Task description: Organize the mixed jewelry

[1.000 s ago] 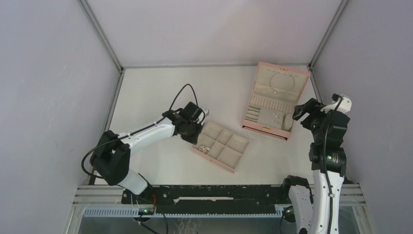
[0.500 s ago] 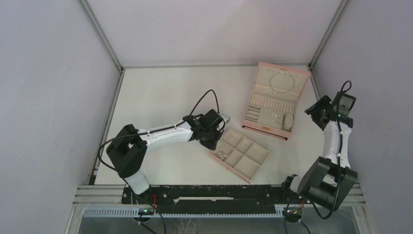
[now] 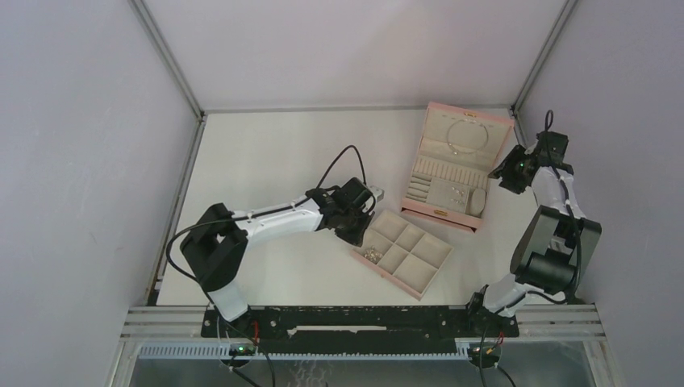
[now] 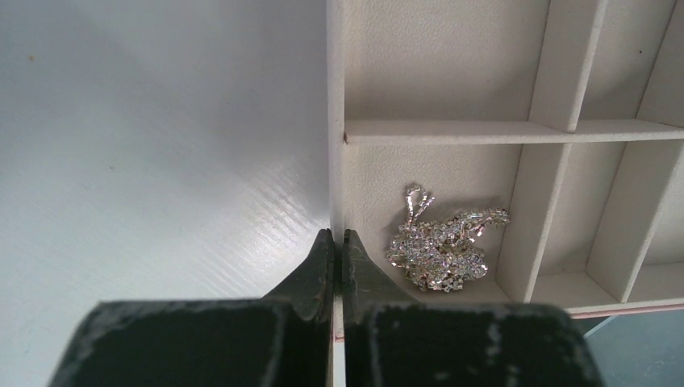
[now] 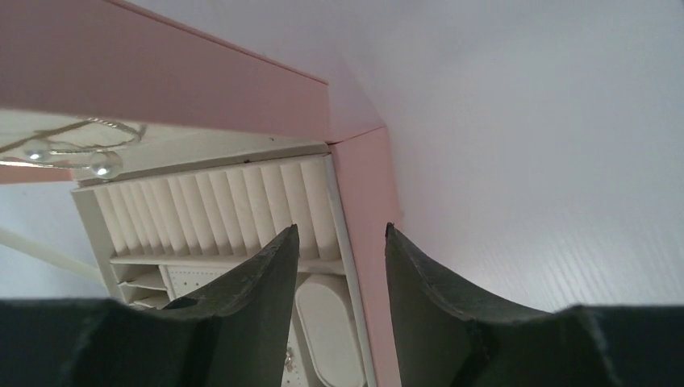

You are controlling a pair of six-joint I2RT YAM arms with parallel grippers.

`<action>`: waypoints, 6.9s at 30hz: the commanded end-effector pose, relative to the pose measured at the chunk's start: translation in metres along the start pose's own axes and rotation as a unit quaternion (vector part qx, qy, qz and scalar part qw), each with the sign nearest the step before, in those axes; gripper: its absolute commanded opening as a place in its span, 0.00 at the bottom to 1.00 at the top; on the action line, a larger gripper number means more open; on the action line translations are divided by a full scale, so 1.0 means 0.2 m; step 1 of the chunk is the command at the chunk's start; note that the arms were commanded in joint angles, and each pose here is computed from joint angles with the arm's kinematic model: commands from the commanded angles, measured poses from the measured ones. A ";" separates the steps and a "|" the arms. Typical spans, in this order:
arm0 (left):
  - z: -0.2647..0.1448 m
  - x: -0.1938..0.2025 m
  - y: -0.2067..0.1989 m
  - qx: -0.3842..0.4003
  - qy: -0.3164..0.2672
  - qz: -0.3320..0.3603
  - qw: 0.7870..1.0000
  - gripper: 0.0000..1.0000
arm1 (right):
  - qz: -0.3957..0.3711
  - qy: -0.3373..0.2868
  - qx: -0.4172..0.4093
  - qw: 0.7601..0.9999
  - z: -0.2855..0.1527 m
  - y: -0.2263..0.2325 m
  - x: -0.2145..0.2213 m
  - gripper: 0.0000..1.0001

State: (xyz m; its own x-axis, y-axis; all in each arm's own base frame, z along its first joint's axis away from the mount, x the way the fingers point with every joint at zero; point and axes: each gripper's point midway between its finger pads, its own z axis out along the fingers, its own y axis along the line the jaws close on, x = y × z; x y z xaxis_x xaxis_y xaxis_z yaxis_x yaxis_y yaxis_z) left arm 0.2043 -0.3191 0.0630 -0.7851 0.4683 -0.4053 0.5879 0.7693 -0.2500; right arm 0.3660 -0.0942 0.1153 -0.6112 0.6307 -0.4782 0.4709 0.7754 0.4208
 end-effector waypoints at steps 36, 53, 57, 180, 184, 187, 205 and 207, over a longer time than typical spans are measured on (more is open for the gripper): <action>-0.09 -0.12 0.02 -0.008 -0.034 0.052 0.998 0.00 | 0.039 -0.009 0.028 0.999 0.02 0.15 0.20 0.00; -0.02 -0.26 0.31 -0.034 -0.072 0.042 0.996 0.00 | 0.028 0.003 0.012 1.000 -0.08 0.17 0.52 0.00; 0.02 -0.28 0.31 -0.028 -0.072 0.055 0.996 0.00 | 0.031 0.001 0.006 0.999 -0.09 0.15 0.52 0.00; 0.01 -0.55 0.25 0.030 -0.194 -0.078 0.977 0.00 | 0.024 0.058 -0.020 0.998 -0.02 0.20 0.63 0.00; 0.00 -0.52 0.23 0.041 -0.188 -0.090 0.977 0.00 | 0.025 0.056 -0.020 0.998 -0.02 0.20 0.63 0.00; -0.01 -0.49 0.21 0.047 -0.181 -0.083 0.979 0.00 | 0.026 0.056 -0.021 0.998 -0.01 0.20 0.63 0.00; 0.05 -0.25 0.11 0.074 -0.089 -0.034 0.993 0.00 | 0.042 0.060 -0.028 0.997 0.01 0.24 0.64 0.00; 0.05 -0.23 0.09 0.080 -0.081 -0.030 0.993 0.00 | 0.042 0.060 -0.029 0.997 0.01 0.24 0.63 0.00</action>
State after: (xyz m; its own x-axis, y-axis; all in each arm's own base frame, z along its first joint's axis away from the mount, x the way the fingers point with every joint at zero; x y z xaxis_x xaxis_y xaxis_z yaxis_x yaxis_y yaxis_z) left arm 0.2665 -0.3063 0.0370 -0.7980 0.3573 -0.4853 0.5378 0.7856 -0.3059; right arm 0.3236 -0.0031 0.0813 -0.5884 0.6713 -0.4507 0.4901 0.7395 0.4614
